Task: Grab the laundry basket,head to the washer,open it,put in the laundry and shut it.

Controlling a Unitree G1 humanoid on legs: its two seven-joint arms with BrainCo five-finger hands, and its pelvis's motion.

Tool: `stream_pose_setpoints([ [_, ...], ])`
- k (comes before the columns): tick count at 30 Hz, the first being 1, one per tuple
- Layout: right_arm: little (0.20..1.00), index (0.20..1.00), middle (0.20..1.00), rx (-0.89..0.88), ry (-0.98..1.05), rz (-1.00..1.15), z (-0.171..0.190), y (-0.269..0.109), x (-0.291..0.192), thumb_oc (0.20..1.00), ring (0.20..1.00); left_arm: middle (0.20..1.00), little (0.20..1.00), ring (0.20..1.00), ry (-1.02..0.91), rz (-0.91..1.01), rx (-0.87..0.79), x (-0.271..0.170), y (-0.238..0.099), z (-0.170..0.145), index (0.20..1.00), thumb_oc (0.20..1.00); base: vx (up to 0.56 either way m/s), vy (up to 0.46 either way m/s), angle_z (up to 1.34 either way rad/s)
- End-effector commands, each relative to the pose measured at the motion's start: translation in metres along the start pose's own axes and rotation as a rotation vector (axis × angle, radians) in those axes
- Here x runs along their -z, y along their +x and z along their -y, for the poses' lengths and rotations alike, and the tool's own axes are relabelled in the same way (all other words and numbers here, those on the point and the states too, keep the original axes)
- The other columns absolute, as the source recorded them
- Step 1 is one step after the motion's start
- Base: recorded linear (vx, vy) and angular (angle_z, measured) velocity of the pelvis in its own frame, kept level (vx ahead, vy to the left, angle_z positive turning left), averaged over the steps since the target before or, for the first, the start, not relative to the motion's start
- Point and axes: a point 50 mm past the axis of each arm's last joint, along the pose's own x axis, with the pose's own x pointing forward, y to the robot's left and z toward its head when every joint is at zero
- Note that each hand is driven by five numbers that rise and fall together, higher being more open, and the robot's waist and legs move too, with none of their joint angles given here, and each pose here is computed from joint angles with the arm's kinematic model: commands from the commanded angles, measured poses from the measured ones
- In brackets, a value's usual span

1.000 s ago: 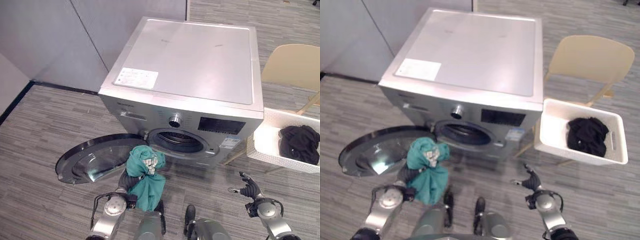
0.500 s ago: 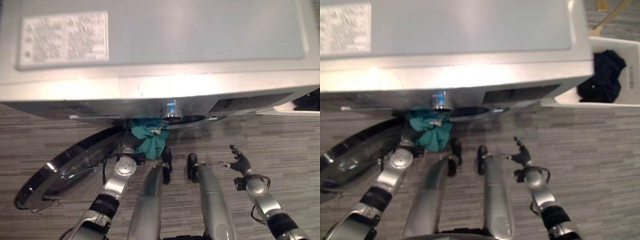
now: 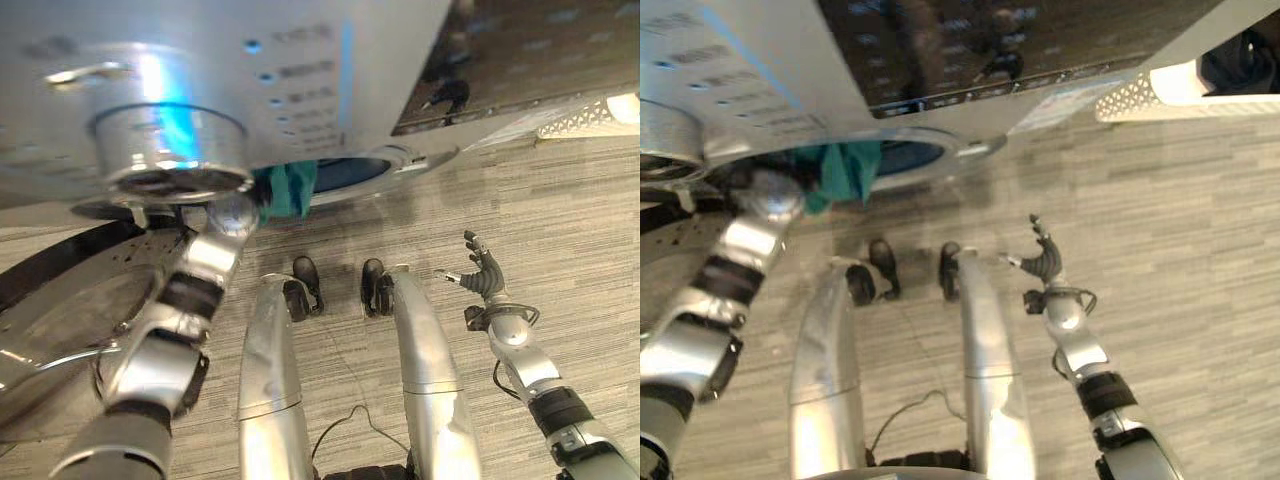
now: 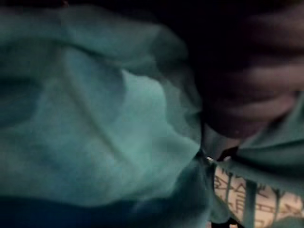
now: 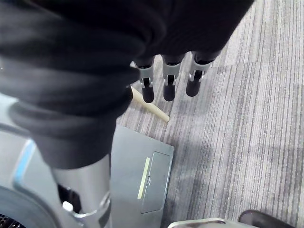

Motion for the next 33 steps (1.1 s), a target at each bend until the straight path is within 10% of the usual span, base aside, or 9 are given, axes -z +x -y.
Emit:
stream_pose_setpoints([
  [1,1.000,1.000,1.000,-0.035,0.047,0.028,0.000,-0.023,0.008,1.000,1.000,0.200,0.200,0.200,0.111,0.004,-0.105,0.004,0.012,-0.015,0.200,0.200,0.00,0.000,0.00],
  [2,1.000,1.000,1.000,-0.046,0.043,0.043,0.000,-0.022,0.006,1.000,1.000,0.200,0.200,0.200,0.146,0.008,-0.114,0.000,0.020,-0.022,0.200,0.200,0.00,0.000,0.00],
  [3,1.000,1.000,1.000,-0.055,0.041,0.048,0.000,-0.022,0.005,1.000,1.000,1.000,1.000,1.000,0.161,0.001,-0.127,-0.001,0.025,-0.029,1.000,1.000,0.00,-0.012,-0.04],
  [15,1.000,1.000,1.000,-0.072,0.015,0.032,0.013,-0.017,0.006,1.000,1.000,1.000,1.000,1.000,0.298,0.002,0.104,0.012,0.013,-0.009,1.000,1.000,-0.02,-0.007,0.06],
  [26,1.000,1.000,1.000,-0.105,-0.069,-0.349,-0.003,-0.052,0.083,1.000,1.000,1.000,1.000,1.000,-0.228,-0.679,0.395,0.144,-0.229,0.047,1.000,1.000,-0.01,0.004,0.29],
  [33,1.000,1.000,1.000,-0.088,-0.044,-0.516,0.002,-0.084,0.116,1.000,1.000,1.000,1.000,1.000,-0.221,-0.860,0.430,0.163,-0.290,0.023,1.000,1.000,0.07,0.007,0.13],
])
